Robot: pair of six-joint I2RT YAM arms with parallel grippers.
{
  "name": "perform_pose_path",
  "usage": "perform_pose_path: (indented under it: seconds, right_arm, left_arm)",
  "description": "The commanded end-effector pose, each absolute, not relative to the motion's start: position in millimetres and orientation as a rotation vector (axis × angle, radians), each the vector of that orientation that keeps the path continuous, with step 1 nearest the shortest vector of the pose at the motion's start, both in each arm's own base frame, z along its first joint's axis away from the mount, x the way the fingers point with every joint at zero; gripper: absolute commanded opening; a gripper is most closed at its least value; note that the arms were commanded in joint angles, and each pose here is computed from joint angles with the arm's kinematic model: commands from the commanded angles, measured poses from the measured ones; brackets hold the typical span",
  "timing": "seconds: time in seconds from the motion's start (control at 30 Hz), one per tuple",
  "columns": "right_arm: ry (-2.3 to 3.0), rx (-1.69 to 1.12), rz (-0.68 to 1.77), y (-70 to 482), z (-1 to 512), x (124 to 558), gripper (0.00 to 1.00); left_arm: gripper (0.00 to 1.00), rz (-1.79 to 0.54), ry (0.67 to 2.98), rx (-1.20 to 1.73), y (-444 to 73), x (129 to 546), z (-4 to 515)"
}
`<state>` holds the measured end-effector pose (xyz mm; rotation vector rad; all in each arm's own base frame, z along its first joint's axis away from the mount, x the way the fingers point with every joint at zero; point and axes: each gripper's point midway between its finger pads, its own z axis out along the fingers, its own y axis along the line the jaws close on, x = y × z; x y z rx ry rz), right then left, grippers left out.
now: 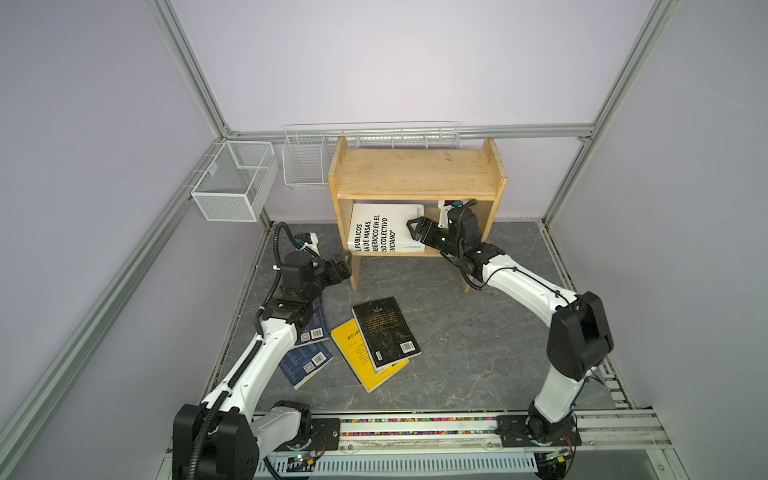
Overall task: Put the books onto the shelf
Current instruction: 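Release the white book and move both grippers toward the black book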
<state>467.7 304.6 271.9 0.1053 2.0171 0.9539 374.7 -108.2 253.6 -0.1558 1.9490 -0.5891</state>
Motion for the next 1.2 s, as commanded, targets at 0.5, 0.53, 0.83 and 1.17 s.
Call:
perform_pose_path:
  seconds: [0.5,0.53,0.83,1.17]
  right_arm:
    - [2.037,-0.272,0.870,297,296,372,0.92]
    - [2.057,-0.299,0.817,296,291,359,0.92]
    - [2.203,-0.302,0.755,286,222,281,0.93]
    - [2.397,-0.308,0.829,312,120,277,0.94]
  left_arm:
    - [0.97,-0.732,2.130,-0.188,-111,294,226]
    - [0.97,-0.749,2.167,-0.201,-113,287,218]
    - [0.96,-1.003,2.314,-0.359,-131,247,168]
    - [0.96,-1.127,2.422,-0.481,-156,233,108]
